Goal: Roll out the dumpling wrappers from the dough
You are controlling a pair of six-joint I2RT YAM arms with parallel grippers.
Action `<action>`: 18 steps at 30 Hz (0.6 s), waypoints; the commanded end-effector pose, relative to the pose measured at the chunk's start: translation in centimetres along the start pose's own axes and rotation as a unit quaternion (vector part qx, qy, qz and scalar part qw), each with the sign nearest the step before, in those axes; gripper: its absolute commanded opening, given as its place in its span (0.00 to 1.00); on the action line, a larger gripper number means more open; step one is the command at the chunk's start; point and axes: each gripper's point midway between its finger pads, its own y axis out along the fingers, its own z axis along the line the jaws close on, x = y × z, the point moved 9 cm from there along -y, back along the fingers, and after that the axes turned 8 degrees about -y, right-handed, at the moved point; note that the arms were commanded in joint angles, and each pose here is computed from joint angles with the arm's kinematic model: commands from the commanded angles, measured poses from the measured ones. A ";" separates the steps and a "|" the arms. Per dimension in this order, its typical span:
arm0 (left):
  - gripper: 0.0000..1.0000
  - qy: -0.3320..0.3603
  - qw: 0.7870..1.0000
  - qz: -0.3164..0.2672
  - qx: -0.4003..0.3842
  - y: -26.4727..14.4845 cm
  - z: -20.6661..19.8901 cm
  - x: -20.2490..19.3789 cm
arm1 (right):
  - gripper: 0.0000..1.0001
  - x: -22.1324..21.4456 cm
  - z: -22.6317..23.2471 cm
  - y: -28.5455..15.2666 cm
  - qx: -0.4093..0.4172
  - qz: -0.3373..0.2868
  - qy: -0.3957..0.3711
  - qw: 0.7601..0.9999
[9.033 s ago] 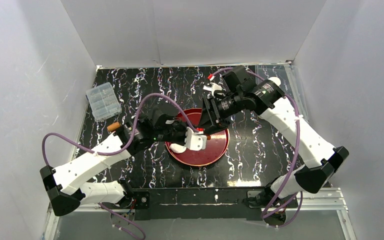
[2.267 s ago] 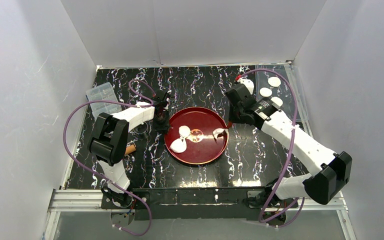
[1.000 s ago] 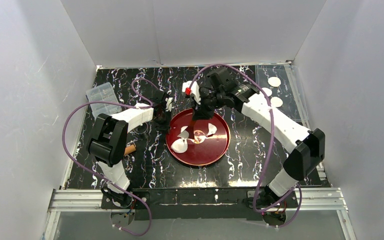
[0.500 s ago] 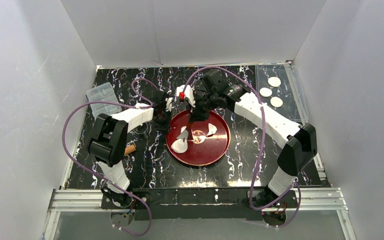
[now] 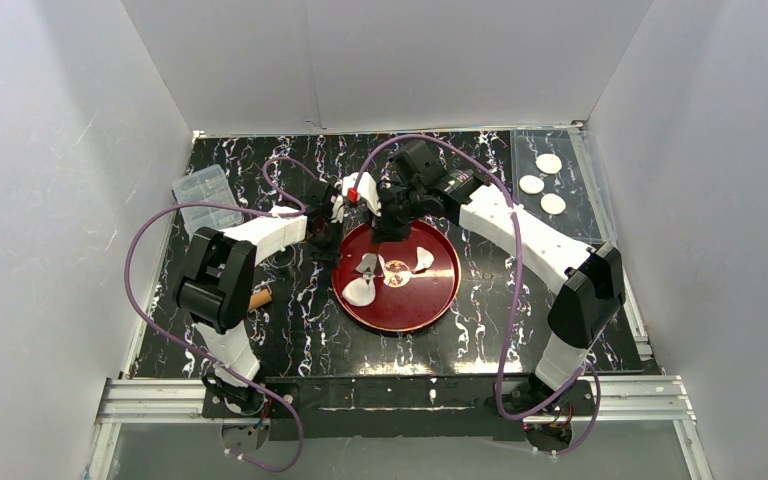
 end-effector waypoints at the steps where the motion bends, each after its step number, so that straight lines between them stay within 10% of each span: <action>1: 0.00 0.003 1.000 0.007 0.014 -0.2 0.5 -0.4 | 0.01 1.6 -0.2 -0.6 -0.007 -0.012 -0.029 0.999; 18: 0.00 -0.001 1.000 0.007 0.020 -0.4 0.6 -0.4 | 0.01 2.5 -0.6 1.9 -0.036 0.078 0.007 0.996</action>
